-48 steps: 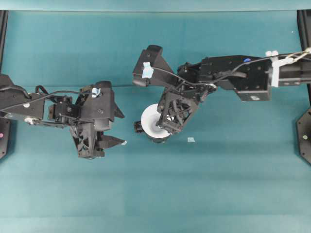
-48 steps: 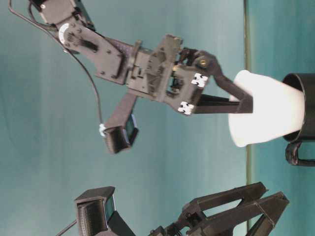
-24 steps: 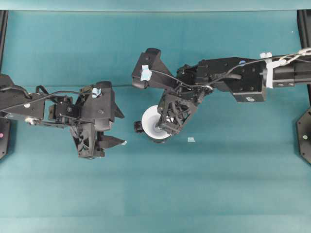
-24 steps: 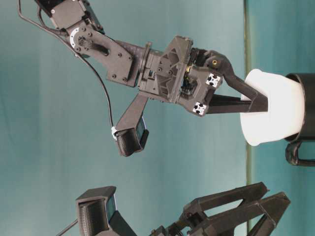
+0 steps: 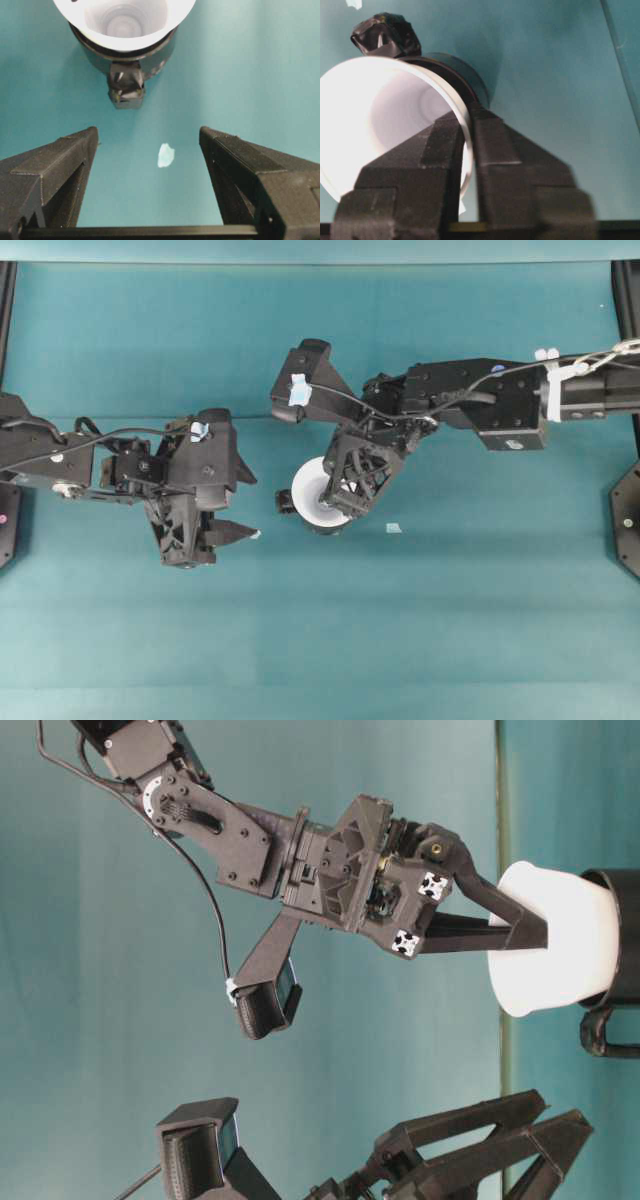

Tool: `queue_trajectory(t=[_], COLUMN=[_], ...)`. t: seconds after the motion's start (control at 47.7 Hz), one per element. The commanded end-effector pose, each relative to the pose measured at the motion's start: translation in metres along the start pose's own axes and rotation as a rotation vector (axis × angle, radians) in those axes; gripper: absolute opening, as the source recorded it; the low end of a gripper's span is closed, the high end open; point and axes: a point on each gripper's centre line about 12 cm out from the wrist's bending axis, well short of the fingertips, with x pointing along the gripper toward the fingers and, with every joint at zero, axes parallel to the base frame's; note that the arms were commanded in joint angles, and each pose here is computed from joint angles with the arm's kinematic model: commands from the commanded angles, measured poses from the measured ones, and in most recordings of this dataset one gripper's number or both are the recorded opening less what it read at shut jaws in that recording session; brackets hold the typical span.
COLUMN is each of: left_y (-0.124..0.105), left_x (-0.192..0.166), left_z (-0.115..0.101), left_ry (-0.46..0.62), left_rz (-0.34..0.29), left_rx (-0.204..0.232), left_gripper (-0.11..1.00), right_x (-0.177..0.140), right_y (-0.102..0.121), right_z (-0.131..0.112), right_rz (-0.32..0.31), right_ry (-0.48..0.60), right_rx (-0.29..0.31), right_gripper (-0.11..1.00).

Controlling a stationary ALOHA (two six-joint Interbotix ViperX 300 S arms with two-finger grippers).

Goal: Put a paper cup into the cup holder on your left arm.
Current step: 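Lower the paper cup into the black mug with the right gripper, then open the right gripper and raise it away from the cup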

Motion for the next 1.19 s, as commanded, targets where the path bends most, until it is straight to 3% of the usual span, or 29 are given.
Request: queue_trajectory(t=[0.0, 0.084, 0.272, 0.335, 0.796, 1.173], left_y=[0.000, 0.000, 0.003, 0.003, 0.004, 0.004], left_x=[-0.001, -0.001, 0.000, 0.000, 0.000, 0.000], left_z=[0.007, 0.007, 0.007, 0.008, 0.008, 0.007], left_ry=[-0.026, -0.026, -0.028, -0.031, -0.034, -0.031], left_rz=[0.000, 0.001, 0.005, 0.005, 0.008, 0.007], left_rx=[0.006, 0.004, -0.001, 0.001, -0.003, -0.004], left_gripper=[0.86, 0.86, 0.86, 0.86, 0.86, 0.86], right_x=[-0.006, -0.005, -0.006, -0.006, -0.009, -0.042], right_y=[0.002, 0.002, 0.002, 0.002, 0.002, 0.000], right_z=[0.002, 0.002, 0.002, 0.002, 0.000, -0.002], right_rz=[0.007, 0.008, 0.009, 0.009, 0.010, 0.021], right_ry=[-0.012, -0.009, -0.014, -0.014, -0.020, -0.090], right_rx=[0.007, 0.008, 0.013, 0.013, 0.013, 0.008], right_gripper=[0.16, 0.29, 0.77, 0.86, 0.84, 0.84])
